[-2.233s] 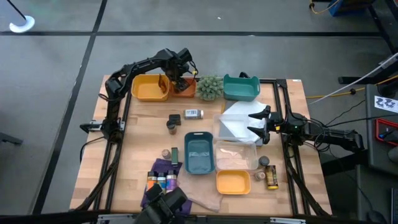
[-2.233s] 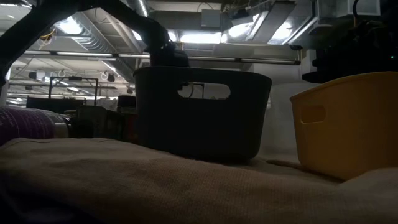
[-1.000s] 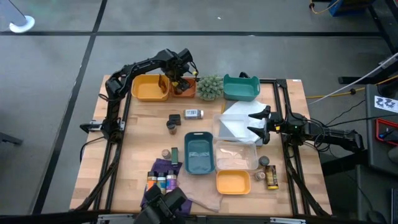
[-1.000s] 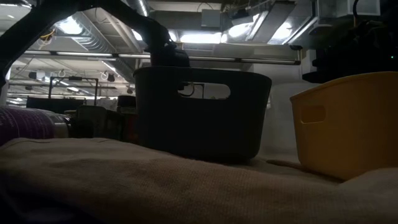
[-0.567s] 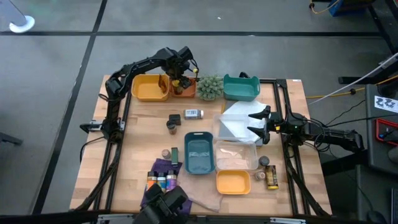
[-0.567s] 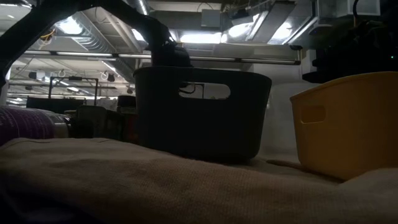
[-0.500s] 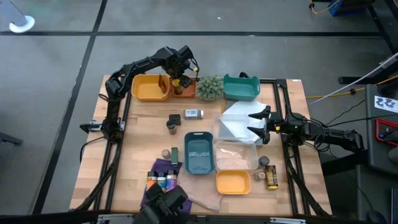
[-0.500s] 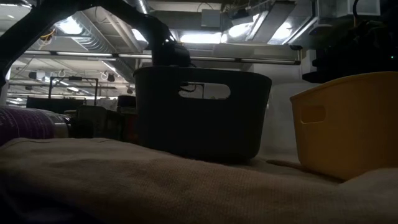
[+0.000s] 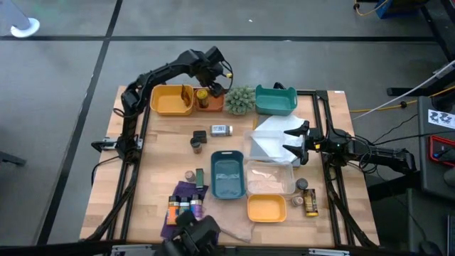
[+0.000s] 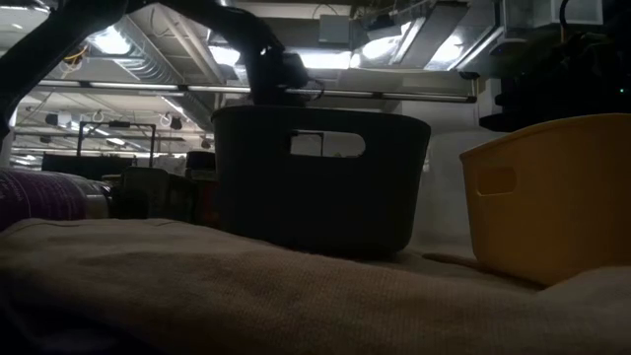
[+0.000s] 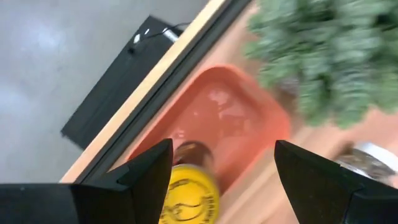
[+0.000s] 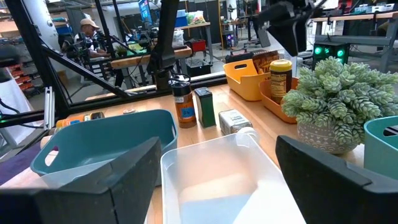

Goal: Sort spices by type
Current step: Put the white seasoning bottle into the green bin

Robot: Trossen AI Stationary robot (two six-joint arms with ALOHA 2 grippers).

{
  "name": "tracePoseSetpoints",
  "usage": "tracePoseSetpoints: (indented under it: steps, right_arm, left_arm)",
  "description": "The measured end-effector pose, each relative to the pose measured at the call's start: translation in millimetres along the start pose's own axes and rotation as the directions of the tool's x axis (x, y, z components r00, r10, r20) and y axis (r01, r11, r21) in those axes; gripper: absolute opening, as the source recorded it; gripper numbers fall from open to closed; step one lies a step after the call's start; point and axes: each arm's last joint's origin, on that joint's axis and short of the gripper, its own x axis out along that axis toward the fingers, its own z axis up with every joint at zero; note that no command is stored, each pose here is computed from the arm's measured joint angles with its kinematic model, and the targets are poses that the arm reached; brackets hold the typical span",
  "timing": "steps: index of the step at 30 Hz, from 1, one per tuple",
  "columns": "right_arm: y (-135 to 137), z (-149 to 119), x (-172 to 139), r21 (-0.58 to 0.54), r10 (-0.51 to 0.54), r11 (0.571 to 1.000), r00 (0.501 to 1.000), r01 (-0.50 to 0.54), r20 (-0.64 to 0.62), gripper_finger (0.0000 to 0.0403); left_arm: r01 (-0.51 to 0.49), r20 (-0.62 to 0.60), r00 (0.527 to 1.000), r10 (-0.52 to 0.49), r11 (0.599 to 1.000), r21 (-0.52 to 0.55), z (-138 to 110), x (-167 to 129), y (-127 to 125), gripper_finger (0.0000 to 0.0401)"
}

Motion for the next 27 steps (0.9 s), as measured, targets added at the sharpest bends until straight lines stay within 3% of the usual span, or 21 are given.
tracePoseSetpoints:
  steps: [8,16,27]
  right_arm:
    - [0,0,0,0.0,0.0,1.0,1.0,0.0,0.0,0.0317]
    - [0,0,0,0.0,0.0,1.0,1.0,0.0,0.0,0.0317]
    - [0,0,0,0.0,0.0,1.0,1.0,0.0,0.0,0.0317]
  left_arm:
    - [0.032,0.019,0.999,-0.036,0.985,0.171,2,-7,-39,0.0265]
    - [0.075,0.016,0.996,-0.085,0.944,0.32,-7,-12,-97,0.0265]
    - [0.131,-0.038,0.991,-0.13,0.852,0.508,-33,-11,-165,0.0265]
